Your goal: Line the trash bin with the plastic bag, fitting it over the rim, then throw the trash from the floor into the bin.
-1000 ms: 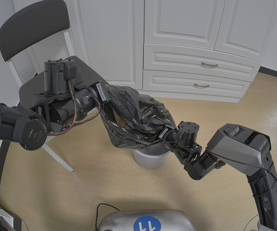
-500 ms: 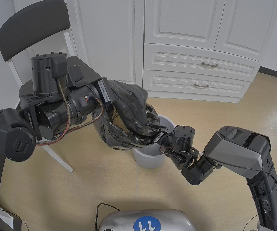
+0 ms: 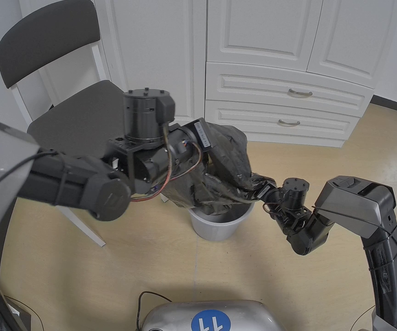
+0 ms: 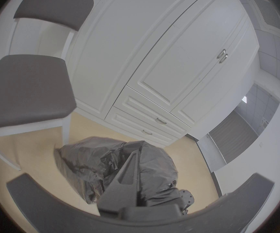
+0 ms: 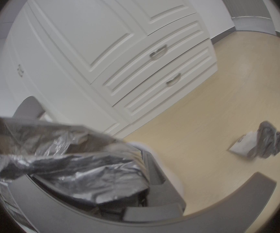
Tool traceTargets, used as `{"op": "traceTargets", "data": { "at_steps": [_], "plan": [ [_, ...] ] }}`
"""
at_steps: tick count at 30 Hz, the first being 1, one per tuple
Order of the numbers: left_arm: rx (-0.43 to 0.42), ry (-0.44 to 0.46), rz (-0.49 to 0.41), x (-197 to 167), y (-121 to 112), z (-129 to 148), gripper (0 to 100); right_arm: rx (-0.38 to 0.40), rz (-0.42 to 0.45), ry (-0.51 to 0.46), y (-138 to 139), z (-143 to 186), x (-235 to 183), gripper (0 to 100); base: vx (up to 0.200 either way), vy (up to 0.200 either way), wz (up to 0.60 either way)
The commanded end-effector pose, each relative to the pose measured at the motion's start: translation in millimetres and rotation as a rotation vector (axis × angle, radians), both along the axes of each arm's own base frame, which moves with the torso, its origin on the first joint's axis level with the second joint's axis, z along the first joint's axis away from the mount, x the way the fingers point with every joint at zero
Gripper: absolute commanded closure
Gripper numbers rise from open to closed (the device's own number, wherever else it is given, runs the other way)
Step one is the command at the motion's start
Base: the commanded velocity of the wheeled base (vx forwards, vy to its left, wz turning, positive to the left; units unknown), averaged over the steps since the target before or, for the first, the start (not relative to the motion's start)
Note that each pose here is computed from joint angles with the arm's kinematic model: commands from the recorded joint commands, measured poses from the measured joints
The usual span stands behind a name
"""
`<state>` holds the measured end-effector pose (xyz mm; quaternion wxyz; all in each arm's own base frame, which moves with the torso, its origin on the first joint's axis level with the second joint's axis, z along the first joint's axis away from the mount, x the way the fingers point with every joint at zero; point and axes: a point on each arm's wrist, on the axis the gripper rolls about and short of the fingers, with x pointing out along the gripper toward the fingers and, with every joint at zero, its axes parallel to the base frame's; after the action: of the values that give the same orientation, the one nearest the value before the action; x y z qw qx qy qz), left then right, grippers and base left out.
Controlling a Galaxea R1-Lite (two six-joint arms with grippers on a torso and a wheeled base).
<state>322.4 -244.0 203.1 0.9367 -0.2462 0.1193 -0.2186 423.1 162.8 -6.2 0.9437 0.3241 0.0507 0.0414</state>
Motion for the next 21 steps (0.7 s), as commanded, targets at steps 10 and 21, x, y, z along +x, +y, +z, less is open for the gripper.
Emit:
{"op": "traceTargets", "data": {
  "at_steps": [10,21],
  "plan": [
    [-0.031,0.000,-0.032,63.7,-71.0,-51.5,100,0.008,-0.154,-0.015,-92.3,8.1,22.6,100,0.000,0.000,0.00],
    [-0.055,-0.037,-0.043,106.4,-82.0,-65.7,100,0.037,-0.170,-0.107,-104.0,50.0,22.5,100,0.000,0.000,0.00]
  ]
}}
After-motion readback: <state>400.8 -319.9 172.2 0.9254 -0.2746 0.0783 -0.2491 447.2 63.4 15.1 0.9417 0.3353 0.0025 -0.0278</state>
